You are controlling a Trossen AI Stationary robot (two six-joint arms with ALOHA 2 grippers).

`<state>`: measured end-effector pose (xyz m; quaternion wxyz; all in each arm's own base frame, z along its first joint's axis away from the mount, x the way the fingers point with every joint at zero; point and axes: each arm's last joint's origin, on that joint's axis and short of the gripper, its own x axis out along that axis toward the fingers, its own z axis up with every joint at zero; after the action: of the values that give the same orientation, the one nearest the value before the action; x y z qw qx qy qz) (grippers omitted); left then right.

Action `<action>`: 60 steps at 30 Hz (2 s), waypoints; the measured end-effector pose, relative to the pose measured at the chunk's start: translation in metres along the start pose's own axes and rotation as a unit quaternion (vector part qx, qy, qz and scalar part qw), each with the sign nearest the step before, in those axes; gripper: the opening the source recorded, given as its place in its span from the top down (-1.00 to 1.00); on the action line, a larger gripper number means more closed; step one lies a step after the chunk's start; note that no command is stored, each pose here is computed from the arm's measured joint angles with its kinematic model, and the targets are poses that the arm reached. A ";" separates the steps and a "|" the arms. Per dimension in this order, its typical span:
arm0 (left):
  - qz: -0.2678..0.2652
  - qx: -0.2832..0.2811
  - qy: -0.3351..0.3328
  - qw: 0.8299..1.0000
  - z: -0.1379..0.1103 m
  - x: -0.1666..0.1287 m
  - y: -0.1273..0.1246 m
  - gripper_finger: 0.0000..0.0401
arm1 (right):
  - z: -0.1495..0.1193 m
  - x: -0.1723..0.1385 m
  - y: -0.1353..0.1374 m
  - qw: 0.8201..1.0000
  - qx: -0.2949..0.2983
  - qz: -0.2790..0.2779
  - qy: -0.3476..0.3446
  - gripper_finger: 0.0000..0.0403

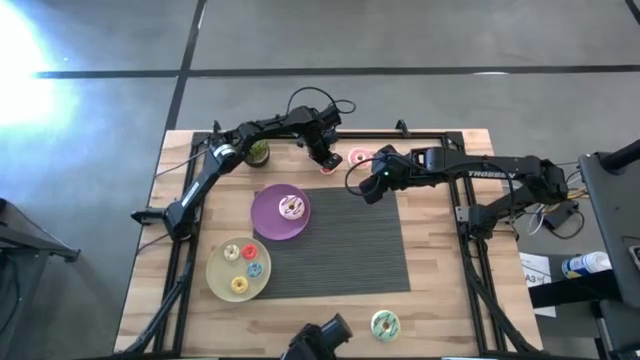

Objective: Pick & Place donuts
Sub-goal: Put the small red donut on the gray plate

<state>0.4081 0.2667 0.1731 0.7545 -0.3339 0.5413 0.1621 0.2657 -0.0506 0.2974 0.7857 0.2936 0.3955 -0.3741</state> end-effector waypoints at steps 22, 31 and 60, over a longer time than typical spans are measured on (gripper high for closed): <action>0.019 0.074 -0.018 0.997 -0.243 -0.136 -0.116 1.00 | 0.009 -0.001 0.009 0.997 -0.029 0.045 -0.046 0.13; 0.035 -0.005 0.038 0.999 -0.363 -0.114 -0.087 1.00 | 0.013 -0.002 0.015 0.995 0.013 0.088 -0.053 0.13; 0.065 0.046 0.071 0.994 -0.464 -0.053 -0.079 1.00 | -0.001 0.032 0.046 0.991 0.072 0.113 -0.004 0.13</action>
<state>0.1076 -0.0997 0.1591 0.7169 -0.2740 0.6204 0.1616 0.3160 -0.0357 0.2775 0.8014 0.3908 0.3286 -0.3114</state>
